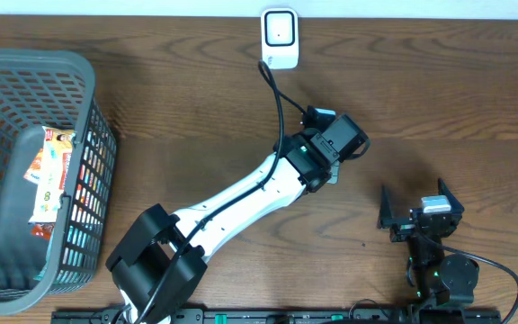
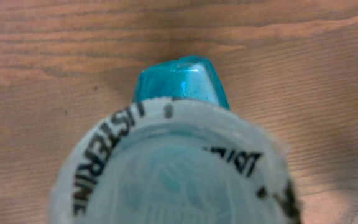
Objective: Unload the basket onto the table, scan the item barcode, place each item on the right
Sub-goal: 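Lift the bottle out and set it on the table near the scanner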
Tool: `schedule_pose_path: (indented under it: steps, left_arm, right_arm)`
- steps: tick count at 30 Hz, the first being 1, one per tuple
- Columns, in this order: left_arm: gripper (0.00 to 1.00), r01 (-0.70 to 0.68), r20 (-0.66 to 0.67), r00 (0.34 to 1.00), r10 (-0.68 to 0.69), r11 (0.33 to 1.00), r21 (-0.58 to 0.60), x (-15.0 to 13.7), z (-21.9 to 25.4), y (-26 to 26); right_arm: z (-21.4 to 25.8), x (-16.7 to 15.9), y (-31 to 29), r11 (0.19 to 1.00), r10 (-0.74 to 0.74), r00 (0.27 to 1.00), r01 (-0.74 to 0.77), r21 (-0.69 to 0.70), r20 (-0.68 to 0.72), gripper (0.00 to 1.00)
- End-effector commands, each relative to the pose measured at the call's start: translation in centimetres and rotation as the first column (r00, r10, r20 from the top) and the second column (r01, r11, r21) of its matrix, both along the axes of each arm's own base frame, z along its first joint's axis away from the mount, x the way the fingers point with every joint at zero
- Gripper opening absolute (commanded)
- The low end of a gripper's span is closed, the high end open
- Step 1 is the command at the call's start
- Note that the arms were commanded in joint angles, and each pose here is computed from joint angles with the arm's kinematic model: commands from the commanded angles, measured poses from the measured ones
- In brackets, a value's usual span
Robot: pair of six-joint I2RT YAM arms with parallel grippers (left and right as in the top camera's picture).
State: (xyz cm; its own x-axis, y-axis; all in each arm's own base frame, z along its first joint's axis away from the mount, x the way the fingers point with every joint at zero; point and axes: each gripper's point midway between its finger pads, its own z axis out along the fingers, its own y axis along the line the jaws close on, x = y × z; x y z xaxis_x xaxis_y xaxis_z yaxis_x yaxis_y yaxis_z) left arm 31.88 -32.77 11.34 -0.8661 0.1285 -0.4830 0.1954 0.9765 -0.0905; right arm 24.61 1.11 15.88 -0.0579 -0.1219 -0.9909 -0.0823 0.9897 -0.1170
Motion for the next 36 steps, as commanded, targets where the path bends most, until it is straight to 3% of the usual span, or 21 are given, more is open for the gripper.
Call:
schedule_pose_path:
  steps: [1, 2, 6, 36]
  left_arm:
    - [0.17, -0.012, 0.08, 0.997, 0.011, 1.0, 0.005, 1.54, 2.0, 0.04]
    - [0.25, -0.012, 0.079, 0.997, 0.011, 1.0, 0.006, 1.54, 1.99, 0.05]
    - [0.34, -0.011, 0.079, 0.997, 0.01, 1.0, 0.006, 1.52, 1.99, 0.04]
    - [0.4, -0.021, 0.091, 0.996, 0.019, 1.0, 0.016, 1.72, 2.02, 0.43]
  right_arm:
    - [-0.06, -0.02, 0.03, 1.0, 0.0, 1.0, 0.0, -0.001, -0.001, 0.99]
    - [-0.07, -0.02, 0.03, 1.0, 0.0, 1.0, 0.0, -0.001, -0.001, 0.99]
    - [-0.07, -0.02, 0.03, 1.0, 0.0, 1.0, 0.0, -0.001, -0.001, 0.99]
    - [-0.06, -0.02, 0.03, 1.0, 0.0, 1.0, 0.0, -0.001, -0.001, 0.99]
